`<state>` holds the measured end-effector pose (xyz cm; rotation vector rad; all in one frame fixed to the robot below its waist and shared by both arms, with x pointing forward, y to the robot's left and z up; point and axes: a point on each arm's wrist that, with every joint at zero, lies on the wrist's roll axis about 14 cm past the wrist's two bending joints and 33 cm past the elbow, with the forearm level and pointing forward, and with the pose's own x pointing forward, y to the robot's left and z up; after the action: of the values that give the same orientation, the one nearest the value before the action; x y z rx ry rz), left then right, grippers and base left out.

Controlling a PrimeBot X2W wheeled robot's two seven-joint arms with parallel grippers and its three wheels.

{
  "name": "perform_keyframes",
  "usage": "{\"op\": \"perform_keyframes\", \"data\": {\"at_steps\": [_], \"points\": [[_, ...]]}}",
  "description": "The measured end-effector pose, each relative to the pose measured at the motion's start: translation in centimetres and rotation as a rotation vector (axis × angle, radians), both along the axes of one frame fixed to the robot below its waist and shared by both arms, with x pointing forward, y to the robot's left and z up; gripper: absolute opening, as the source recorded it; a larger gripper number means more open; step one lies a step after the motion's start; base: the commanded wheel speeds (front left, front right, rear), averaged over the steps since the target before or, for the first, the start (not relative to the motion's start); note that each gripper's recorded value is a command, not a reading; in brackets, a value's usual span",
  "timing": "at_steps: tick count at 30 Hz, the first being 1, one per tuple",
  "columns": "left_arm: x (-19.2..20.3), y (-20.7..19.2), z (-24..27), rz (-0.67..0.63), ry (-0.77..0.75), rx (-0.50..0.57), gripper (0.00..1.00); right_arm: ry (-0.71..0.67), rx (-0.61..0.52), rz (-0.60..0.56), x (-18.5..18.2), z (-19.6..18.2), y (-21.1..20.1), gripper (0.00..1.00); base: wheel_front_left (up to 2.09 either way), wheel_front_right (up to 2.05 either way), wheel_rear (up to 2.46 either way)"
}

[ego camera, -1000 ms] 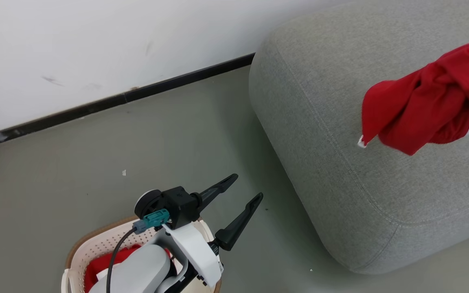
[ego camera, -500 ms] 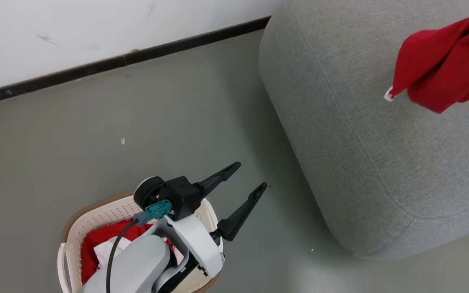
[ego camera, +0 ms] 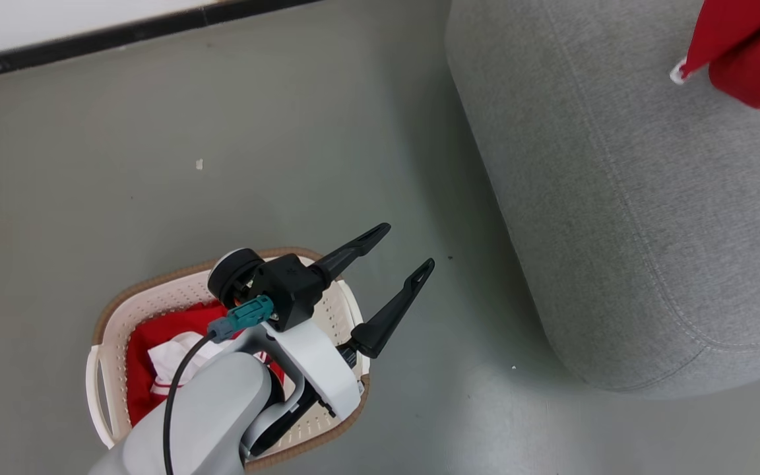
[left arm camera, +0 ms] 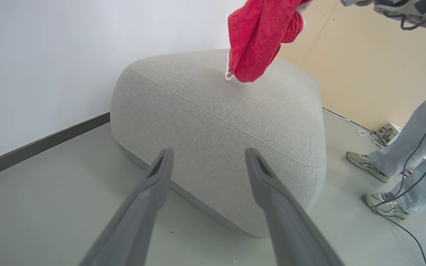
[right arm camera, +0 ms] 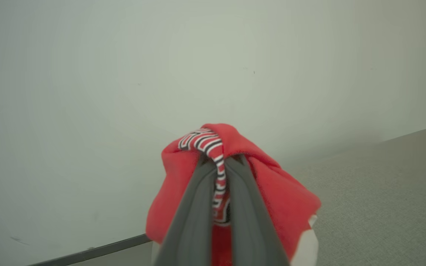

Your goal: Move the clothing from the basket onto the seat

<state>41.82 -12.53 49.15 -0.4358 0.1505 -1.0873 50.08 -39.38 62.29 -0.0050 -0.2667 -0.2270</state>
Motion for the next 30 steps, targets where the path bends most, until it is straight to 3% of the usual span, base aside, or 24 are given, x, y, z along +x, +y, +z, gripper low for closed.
{"op": "perform_keyframes", "data": {"at_steps": [7,18,30], "points": [[1.3,0.4,-1.2,0.014,0.019,-0.002,1.00,0.019,-0.024,-0.001,2.5,-0.8,-0.3,0.00,0.00,0.00,0.00],[3.5,1.0,-3.1,0.028,0.027,0.009,1.00,0.196,0.042,-0.016,4.3,-9.2,-0.1,0.00,0.00,0.00,0.00],[4.7,1.1,-4.4,0.033,0.019,0.019,1.00,0.324,0.068,-0.060,3.0,-14.6,-0.8,0.00,0.00,0.00,0.00]]}}
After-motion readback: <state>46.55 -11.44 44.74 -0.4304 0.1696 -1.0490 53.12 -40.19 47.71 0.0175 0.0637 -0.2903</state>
